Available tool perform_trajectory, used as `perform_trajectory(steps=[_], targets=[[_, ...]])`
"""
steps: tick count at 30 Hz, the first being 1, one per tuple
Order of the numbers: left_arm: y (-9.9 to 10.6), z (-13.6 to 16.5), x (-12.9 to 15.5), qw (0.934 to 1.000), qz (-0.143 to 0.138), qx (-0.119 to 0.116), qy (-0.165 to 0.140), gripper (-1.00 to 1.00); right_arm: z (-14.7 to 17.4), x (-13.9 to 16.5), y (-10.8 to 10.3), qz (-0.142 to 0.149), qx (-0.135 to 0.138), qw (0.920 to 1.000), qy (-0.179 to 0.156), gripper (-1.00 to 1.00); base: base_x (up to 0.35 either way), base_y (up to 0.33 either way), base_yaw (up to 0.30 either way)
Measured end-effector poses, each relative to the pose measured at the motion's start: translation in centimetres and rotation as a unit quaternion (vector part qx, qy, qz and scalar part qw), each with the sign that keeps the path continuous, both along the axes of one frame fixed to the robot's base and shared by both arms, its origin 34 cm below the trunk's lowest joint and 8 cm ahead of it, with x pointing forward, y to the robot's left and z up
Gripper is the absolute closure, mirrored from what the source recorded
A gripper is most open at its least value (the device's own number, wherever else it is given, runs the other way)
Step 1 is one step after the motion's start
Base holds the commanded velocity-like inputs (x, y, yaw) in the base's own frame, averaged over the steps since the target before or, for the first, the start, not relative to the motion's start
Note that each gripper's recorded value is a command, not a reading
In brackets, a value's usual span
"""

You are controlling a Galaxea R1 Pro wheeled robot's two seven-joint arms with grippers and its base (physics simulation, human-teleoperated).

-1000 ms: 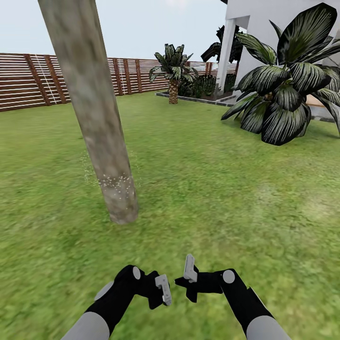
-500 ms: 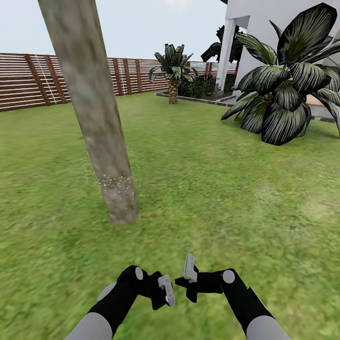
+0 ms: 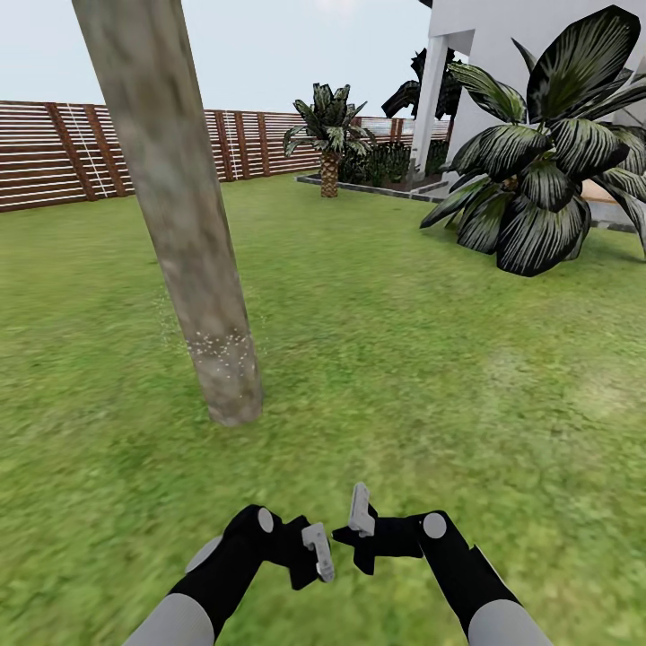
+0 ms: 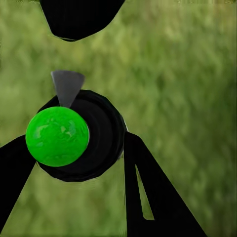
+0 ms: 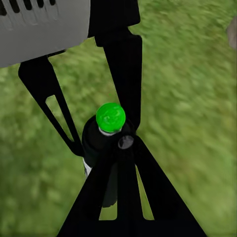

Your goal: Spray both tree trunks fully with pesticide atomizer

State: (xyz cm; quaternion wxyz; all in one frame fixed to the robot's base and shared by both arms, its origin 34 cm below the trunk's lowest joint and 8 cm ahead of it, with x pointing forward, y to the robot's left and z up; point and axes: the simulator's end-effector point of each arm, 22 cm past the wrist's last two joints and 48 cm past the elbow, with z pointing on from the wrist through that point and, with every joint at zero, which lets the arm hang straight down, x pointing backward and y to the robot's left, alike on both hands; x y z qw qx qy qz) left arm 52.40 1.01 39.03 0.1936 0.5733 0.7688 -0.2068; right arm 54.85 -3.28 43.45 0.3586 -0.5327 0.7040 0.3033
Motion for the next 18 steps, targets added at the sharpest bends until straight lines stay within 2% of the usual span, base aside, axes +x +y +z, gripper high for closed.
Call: perform_trajectory(steps=[4,18], targets=[[-0.8,0.4,-0.2,0.9996,0.011,-0.023,0.009,1.00,0.0,0.0,0.0,0.000,0.000,1.0000,0.000,1.00,0.000,0.000,0.000],[-1.4,0.7,-0.3,0.9988,0.022,-0.041,0.017,1.00,0.0,0.0,0.0,-0.001,0.001,1.0000,0.000,1.00,0.000,0.000,0.000]])
